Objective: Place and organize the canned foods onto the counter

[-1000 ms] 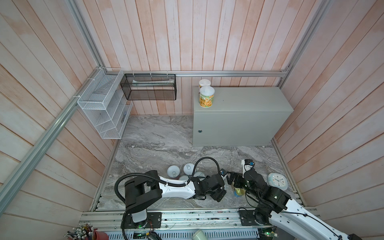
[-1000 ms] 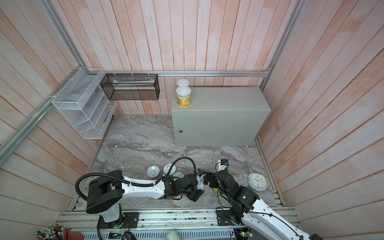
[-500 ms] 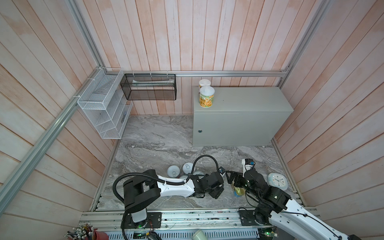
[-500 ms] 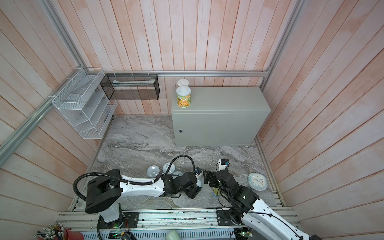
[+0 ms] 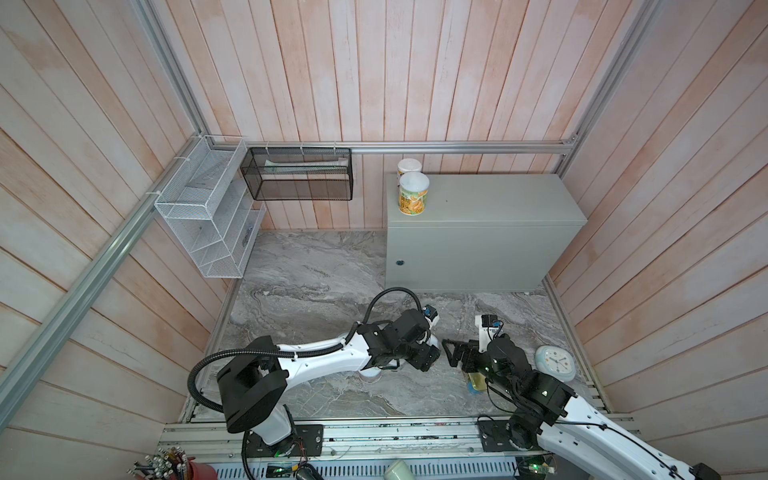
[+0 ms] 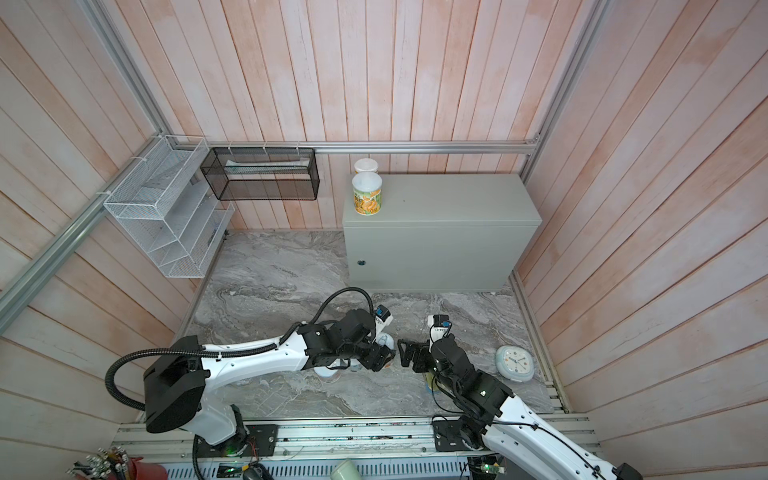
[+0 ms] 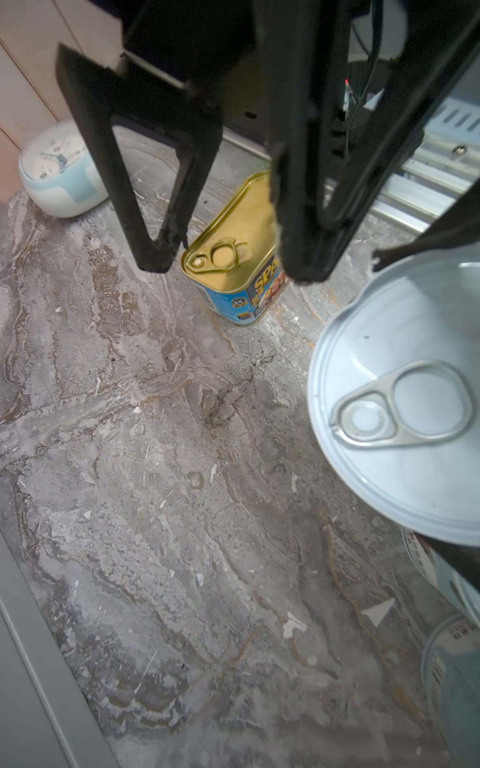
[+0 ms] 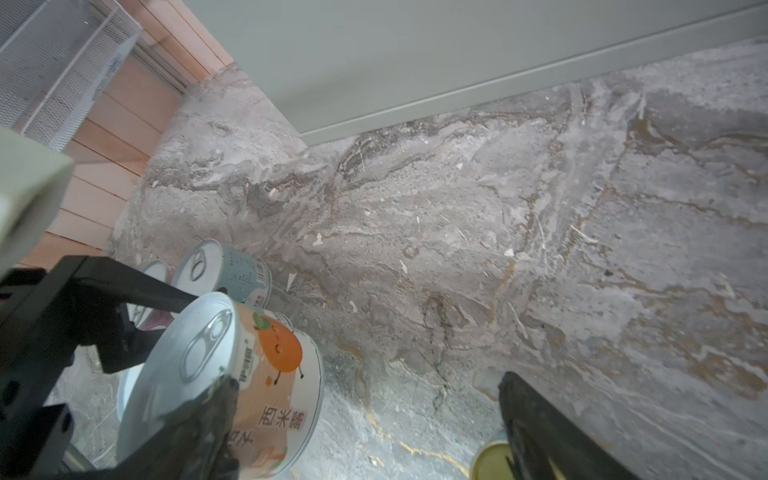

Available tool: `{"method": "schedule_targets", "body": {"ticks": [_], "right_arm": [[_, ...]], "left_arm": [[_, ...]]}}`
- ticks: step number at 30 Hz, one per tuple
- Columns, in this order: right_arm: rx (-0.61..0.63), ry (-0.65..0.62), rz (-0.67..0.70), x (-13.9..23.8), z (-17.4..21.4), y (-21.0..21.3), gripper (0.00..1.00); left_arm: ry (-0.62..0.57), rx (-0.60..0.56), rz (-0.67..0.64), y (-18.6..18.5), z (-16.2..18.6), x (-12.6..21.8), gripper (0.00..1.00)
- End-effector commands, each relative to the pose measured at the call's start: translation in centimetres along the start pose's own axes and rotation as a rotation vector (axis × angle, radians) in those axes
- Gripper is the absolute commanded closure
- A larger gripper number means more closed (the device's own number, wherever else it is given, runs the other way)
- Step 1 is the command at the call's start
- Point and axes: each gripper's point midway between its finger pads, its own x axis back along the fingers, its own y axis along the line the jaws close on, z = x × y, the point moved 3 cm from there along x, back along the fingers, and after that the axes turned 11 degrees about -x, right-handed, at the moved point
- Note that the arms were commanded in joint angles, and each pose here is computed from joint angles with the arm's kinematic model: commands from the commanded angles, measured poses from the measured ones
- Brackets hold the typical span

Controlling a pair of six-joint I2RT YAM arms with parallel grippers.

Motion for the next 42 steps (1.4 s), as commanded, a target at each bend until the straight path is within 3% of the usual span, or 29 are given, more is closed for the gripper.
{"method": "schedule_targets", "body": {"ticks": [1, 13, 18, 24, 32, 42], "right_arm": [[0.045, -0.025, -0.066, -0.4, -0.6, 1.2, 0.02], [0.203, 0.039, -0.293, -1.2, 1.3, 5.2, 0.03], [0.307, 0.028, -0.35, -1.6, 2.4, 7.3, 0.03], [0.435, -0.04, -0.398, -1.7, 3.2, 9.6, 0.03], [0.497, -0.15, -0.431, -1.7, 1.6, 11.5, 0.03], [0.533, -0.16, -0.466, -2.4, 1.4, 13.3, 0.03]], "left_arm": [[-0.069, 0.015, 0.043, 0.5, -2.6, 3.2, 0.52], [-0.124, 0.129, 0.024, 6.9, -4.2, 8.2, 0.52], [-0.114, 0.115, 0.014, 7.9, -5.0, 9.1, 0.52], [-0.064, 0.129, 0.085, 7.2, -4.6, 8.7, 0.53], [-0.066, 0.155, 0.168, 6.0, -3.7, 8.8, 0.53], [-0.068, 0.192, 0.24, 4.8, -2.7, 8.7, 0.54]]}}
